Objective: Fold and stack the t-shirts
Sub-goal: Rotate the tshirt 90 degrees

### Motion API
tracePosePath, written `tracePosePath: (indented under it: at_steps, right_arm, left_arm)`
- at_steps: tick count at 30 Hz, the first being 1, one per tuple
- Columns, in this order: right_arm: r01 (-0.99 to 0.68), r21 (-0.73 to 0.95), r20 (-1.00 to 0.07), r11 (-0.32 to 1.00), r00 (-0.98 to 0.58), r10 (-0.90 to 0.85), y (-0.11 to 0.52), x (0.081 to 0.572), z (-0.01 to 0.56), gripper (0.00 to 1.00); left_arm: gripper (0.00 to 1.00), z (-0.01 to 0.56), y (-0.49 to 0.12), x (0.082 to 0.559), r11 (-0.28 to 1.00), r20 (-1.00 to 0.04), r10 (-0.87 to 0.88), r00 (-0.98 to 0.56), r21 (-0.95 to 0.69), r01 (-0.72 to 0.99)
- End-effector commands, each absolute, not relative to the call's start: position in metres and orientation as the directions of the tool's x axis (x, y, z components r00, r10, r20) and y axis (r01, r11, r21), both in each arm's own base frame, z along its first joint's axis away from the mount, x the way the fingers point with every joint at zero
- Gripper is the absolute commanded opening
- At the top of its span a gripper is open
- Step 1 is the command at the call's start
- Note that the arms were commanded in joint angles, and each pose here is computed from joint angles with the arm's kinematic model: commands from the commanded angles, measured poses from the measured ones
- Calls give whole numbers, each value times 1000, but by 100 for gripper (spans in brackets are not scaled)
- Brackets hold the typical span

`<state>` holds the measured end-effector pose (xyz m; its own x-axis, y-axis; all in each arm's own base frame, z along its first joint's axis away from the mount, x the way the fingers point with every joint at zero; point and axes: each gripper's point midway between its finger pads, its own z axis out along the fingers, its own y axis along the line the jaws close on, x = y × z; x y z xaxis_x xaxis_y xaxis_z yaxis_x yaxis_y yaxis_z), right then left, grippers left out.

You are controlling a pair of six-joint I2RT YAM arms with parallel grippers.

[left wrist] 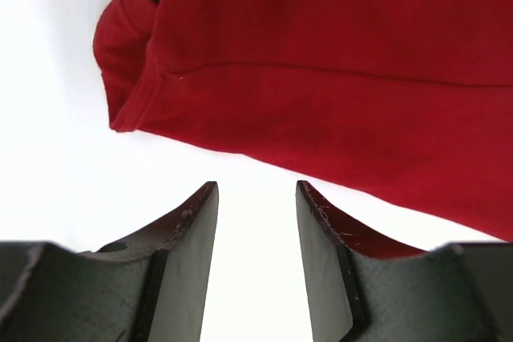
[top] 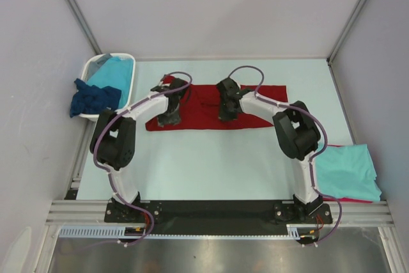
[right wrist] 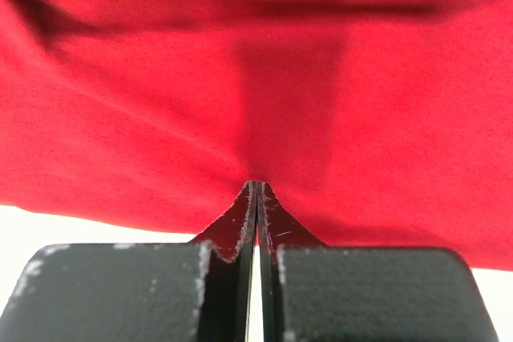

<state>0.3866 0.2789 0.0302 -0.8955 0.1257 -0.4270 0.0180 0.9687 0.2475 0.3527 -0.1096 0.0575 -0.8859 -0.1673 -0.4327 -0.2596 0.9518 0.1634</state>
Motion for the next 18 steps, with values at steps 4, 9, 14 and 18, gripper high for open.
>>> tracePosePath:
  at_steps: [4, 9, 14, 18]
  right_arm:
    - [-58, 276, -471, 959, -878, 83, 315, 418, 65, 1]
    - [-52, 277, -495, 959, -864, 96, 309, 428, 75, 3]
    - [-9, 247, -464, 969, -879, 110, 292, 431, 59, 2]
    - [28, 206, -493, 978, -861, 129, 268, 437, 70, 7]
  left_arm:
    - [49, 73, -91, 370, 932, -503, -273, -820, 75, -356]
    - [50, 71, -91, 366, 934, -504, -270, -820, 71, -351]
    - [50, 42, -92, 355, 935, -421, -266, -867, 107, -339]
    - [48, 47, -103, 353, 947, -430, -267, -862, 49, -318]
